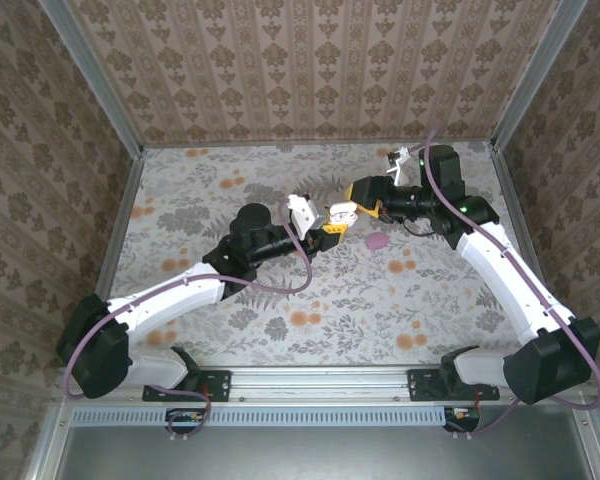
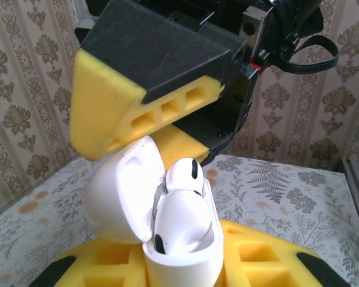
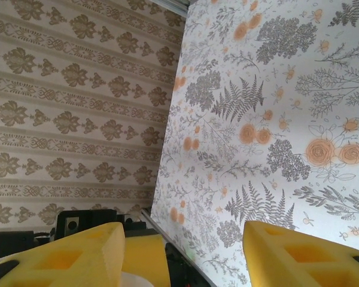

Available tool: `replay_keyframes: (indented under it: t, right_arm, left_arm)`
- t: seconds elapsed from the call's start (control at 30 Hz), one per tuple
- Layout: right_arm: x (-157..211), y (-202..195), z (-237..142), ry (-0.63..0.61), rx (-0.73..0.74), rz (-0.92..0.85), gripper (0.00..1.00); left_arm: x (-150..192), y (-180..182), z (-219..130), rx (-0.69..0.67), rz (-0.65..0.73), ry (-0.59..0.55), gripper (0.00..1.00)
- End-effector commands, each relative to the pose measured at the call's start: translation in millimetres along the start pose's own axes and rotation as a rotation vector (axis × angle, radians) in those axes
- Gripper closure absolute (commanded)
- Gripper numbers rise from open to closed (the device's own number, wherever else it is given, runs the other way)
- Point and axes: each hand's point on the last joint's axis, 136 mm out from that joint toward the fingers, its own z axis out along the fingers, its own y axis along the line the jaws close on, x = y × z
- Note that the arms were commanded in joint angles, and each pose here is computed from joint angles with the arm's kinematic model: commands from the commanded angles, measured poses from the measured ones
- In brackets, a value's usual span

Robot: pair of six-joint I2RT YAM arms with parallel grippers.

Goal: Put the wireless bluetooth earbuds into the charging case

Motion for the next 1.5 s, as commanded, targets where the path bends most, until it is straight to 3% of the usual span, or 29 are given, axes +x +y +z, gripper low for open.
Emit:
replay_keyframes:
  t: [0.0,0.8,0.9,1.17,1.47]
  right_arm:
    - [17.3,9.2,-7.2,0.065,-0.020,-0.008,0.44]
    - [14.9,8.6,-5.1,0.064,-0.017,-0.031,0.44]
    - [8.5,3.1,-9.5,0.020,0.029,-0.043,0.43]
    - [-15.1,-48.5,-56.3,-0.270,0.305,-0.052,0.34]
    - [-13.8,-84.7,-86.7,-0.402,0.364,0.049,0.30]
  left_arm:
    - [-19.3,8.2,-1.5,-0.050,0.023,-0.059,0.74]
    - [-22.6,11.1,-1.4,-0.064,0.015,-0.062,0.75]
    - [-18.7,13.1,-0.6,-0.072,0.005,-0.050,0.74]
    - [28.1,20.7,5.1,-0.112,-0.108,0.056,0.74]
    - [102.3,24.8,27.3,-0.107,-0.388,0.267,0.75]
